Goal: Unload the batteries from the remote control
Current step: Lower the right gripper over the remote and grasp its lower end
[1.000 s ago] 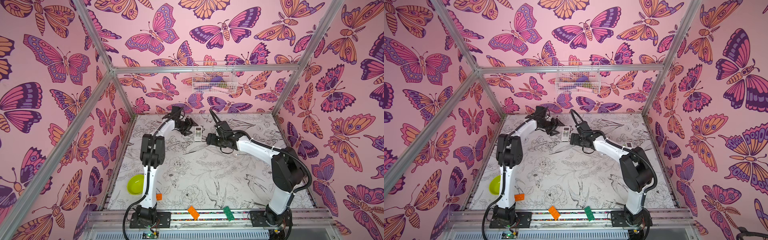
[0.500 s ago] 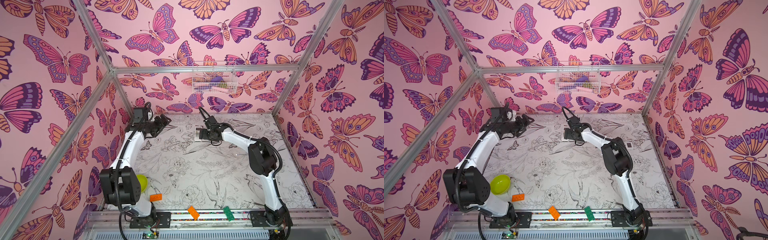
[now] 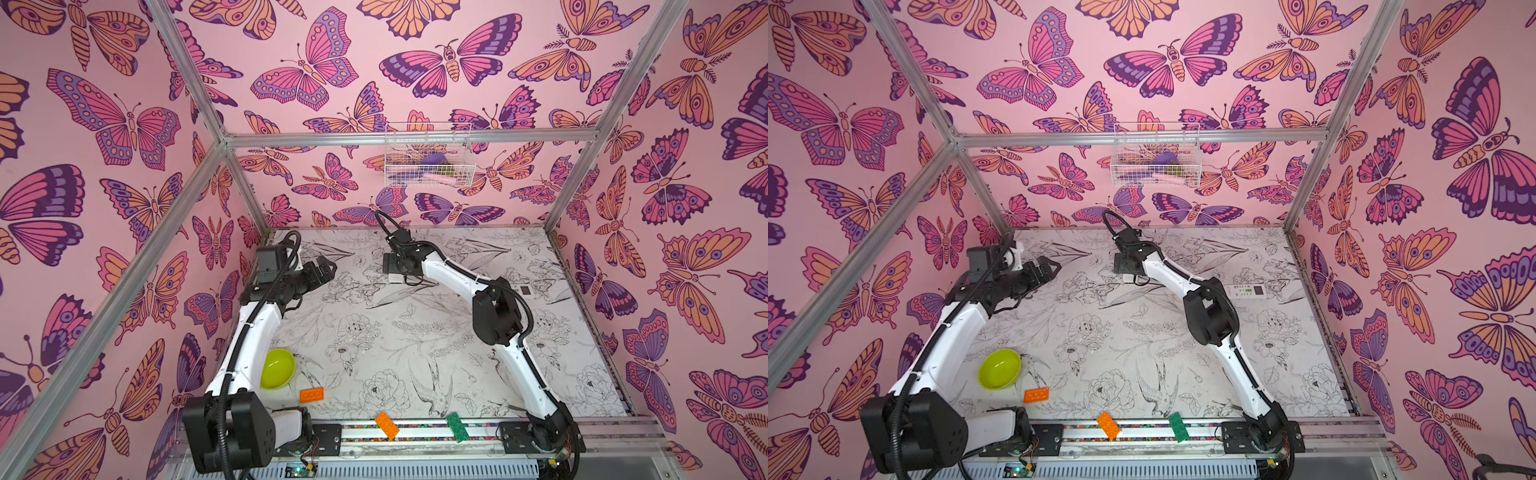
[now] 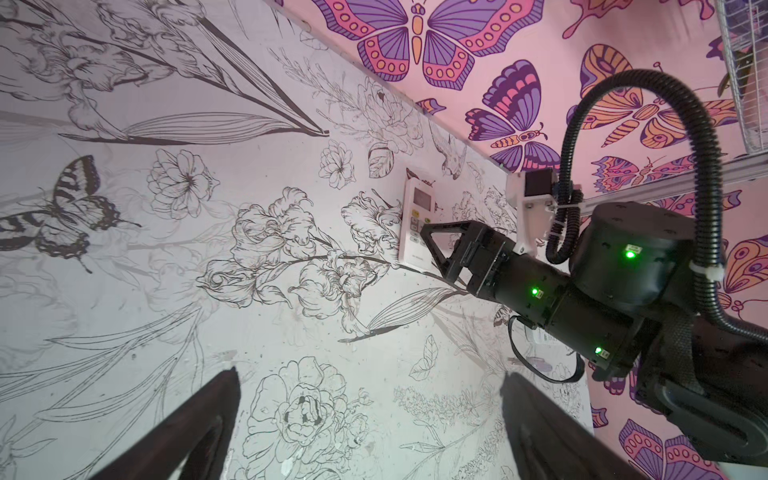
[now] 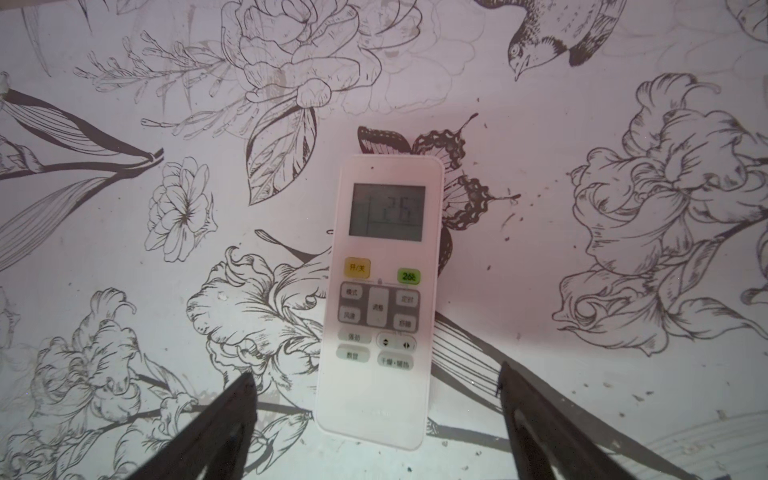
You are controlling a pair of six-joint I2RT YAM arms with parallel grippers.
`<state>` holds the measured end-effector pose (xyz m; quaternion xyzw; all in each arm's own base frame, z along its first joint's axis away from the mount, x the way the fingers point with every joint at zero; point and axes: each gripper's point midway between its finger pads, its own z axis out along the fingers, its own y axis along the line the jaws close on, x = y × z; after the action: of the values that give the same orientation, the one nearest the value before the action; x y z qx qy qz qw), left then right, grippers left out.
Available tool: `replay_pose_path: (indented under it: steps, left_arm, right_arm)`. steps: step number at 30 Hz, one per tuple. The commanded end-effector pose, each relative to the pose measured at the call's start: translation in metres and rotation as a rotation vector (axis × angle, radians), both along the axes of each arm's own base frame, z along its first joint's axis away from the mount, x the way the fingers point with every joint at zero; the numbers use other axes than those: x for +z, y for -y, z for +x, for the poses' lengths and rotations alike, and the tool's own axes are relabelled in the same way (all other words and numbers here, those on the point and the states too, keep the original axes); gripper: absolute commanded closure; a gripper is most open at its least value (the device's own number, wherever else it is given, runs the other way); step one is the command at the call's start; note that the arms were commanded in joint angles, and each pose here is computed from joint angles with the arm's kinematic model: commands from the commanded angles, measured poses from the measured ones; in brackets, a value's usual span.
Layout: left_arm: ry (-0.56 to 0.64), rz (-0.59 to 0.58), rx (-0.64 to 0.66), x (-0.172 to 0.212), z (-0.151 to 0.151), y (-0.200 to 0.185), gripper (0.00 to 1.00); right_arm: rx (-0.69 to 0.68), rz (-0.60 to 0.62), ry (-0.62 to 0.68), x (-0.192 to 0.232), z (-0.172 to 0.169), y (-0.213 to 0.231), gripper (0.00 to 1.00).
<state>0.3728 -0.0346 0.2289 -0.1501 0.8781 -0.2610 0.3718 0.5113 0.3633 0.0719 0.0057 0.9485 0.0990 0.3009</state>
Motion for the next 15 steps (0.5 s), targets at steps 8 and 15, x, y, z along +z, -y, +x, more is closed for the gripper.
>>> replay_pose_path:
  steps: [8,15]
  left_arm:
    - [0.114,0.05,-0.006,0.023,-0.001,-0.007,0.0]
    - [0.131,0.069,-0.013,0.024,-0.002,-0.009,0.0]
  right_arm:
    - [-0.004,-0.111,-0.063,-0.033,-0.012,-0.004,0.12]
    - [-0.008,-0.154,-0.066,-0.048,-0.012,-0.001,0.17]
